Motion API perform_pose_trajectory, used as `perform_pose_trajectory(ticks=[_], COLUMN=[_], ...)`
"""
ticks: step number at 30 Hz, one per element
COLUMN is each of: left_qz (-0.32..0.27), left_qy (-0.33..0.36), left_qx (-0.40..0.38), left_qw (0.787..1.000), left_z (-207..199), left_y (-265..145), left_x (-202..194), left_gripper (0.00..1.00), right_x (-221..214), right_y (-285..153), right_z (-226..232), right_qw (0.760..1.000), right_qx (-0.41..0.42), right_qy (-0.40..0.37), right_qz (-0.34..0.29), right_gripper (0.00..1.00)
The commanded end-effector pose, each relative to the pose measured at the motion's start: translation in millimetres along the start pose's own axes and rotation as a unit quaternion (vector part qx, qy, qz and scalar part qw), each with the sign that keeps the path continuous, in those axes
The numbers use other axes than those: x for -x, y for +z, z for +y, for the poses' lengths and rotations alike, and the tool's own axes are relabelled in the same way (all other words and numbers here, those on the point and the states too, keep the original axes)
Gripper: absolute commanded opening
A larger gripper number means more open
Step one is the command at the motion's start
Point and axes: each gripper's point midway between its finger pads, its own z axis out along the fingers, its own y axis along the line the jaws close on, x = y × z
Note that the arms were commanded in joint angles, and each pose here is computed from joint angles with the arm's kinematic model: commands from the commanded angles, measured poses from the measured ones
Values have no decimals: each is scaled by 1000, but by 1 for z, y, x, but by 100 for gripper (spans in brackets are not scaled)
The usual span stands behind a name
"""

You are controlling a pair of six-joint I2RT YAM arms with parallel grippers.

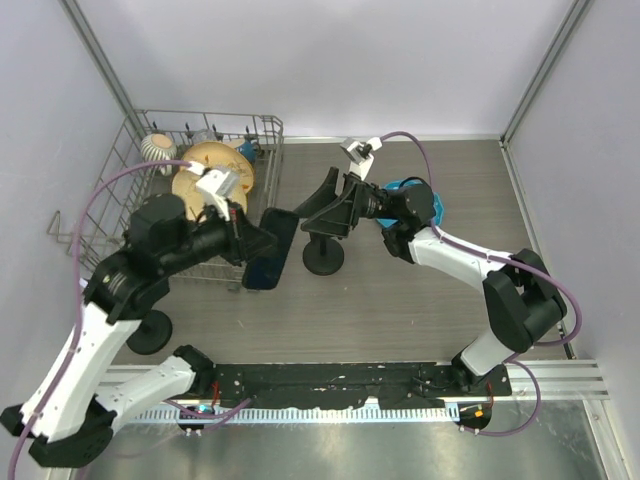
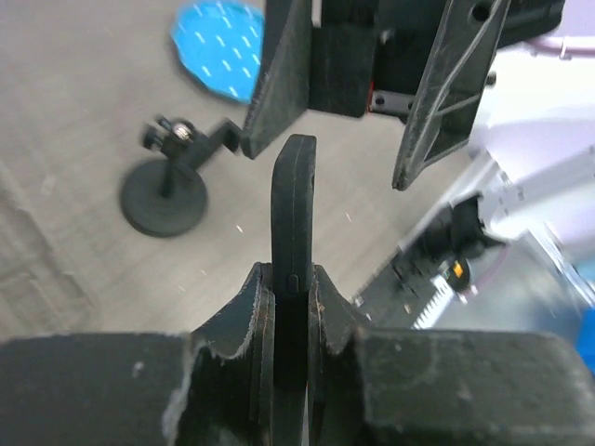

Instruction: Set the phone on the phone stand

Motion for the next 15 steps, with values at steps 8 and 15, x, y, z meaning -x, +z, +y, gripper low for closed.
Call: perform_pose_trajectory(ticks=[8,15], left_qz=[-310,-318], left_qy=[16,4], left_qx=[-2,-63], left_qw=[951,946], left_z=[-24,-44], left_y=[-74,-65], left_x=[108,118], left_gripper=[0,0], right_x=[-2,-12], right_y=[53,76], right_z=[24,47], right_qw=[998,995], right_qx=[46,98], right_qy=[-28,-24], right_qz=[-22,-25], right_gripper=[76,72])
